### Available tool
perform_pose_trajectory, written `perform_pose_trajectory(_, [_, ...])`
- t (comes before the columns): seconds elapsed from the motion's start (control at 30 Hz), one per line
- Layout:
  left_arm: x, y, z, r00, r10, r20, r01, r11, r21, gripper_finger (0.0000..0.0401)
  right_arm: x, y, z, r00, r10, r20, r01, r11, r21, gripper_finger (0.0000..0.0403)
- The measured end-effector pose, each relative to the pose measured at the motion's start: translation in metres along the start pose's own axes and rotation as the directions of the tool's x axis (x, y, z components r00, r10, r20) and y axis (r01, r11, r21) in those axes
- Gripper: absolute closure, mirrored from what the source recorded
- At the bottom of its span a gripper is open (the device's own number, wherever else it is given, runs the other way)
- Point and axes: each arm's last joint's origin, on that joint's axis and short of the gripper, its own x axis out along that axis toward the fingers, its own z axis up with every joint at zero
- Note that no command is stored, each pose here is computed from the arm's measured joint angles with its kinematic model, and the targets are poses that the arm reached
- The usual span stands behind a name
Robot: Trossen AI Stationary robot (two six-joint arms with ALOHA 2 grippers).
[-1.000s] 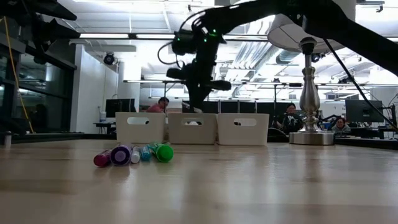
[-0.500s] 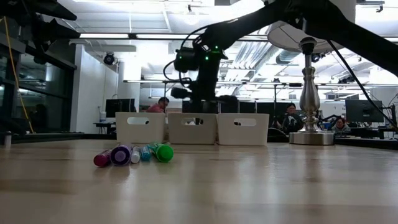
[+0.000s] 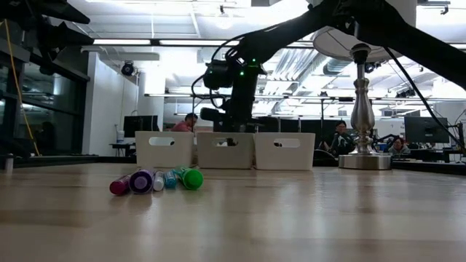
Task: Pick & Place Markers
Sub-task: Put the green highlighter pen into the left white bin
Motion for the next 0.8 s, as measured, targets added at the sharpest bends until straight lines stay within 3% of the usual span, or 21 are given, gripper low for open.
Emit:
perform_pose_trajectory(0.4, [0.000, 0.000, 0.000, 1.000, 0.000, 0.000, 0.000, 1.000, 0.000, 0.0199, -0.060, 0.020, -0.019, 0.990, 0.068, 0.127, -0.035, 0.969, -0.246, 0.0332])
perform_pose_trajectory(0.8, [0.000, 0.000, 0.000, 1.000, 0.000, 0.001, 0.000, 1.000, 0.000, 0.0199, -0.090, 0.057, -0.104, 0.992, 0.120, 0.029, -0.101, 0.924, -0.369, 0.0331])
